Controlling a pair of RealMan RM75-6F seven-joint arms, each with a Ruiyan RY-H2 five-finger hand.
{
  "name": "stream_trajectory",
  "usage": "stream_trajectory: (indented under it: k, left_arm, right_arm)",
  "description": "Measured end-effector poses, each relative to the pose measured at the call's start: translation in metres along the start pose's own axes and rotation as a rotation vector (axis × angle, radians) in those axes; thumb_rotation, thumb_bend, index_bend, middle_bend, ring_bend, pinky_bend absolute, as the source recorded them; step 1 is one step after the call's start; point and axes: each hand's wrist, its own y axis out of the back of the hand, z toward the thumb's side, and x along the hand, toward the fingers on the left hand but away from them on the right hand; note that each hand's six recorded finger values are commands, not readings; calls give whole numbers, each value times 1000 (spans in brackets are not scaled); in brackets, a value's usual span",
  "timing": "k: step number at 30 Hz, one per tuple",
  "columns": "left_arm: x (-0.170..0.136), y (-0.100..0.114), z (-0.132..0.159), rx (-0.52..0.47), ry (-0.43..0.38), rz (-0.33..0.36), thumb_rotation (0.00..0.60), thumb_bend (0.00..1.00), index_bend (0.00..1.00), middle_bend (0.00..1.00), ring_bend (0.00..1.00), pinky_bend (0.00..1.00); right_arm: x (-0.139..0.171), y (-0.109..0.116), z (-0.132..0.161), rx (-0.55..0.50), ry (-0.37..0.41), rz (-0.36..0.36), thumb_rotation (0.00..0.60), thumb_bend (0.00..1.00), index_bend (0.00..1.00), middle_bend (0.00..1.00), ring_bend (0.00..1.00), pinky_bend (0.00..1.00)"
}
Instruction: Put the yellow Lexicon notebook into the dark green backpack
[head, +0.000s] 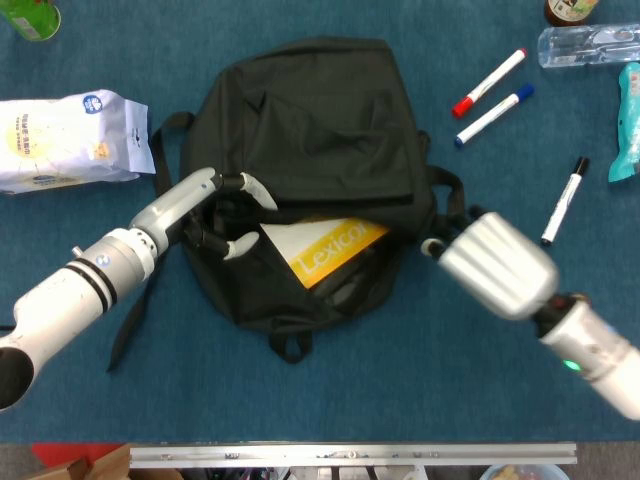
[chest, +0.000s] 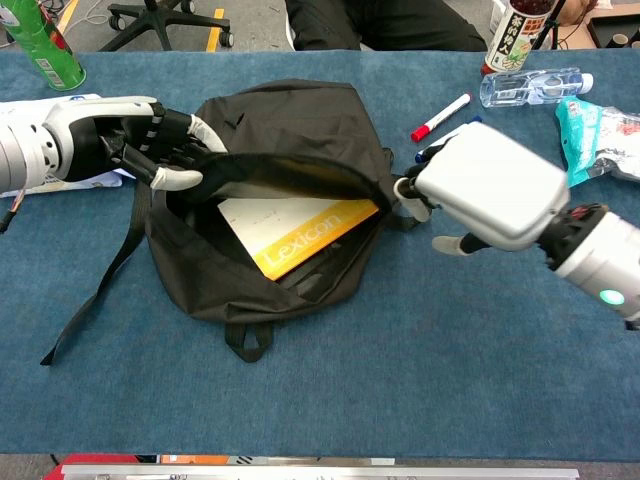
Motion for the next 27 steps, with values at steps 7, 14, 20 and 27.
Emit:
stream_trajectory:
  k: [7,14,20,27]
  left_arm:
    - [-10,-2,-8,161,-9,-10,600,368,252,154,120,149]
    - [-26,14,-15,305,-49,82,600,368,242,160,120,149]
    - [-42,37,-26,459,-89,237,600,368,242,169,120,150]
    - [-70,63,-58,611,-55,433,600,368,242,171,120,149]
  right_arm:
    - [40,19,-43,-42,-106,-21,600,0,646,647,551,659]
    - [63,14,-87,-49,-247,30,600,0,646,643,549,659]
    - [84,-1,-126,-92,-373,107,600,20,645,629,539,663]
    - [119,-14,-168,-136,-535,143,600,95,680,658,564,679]
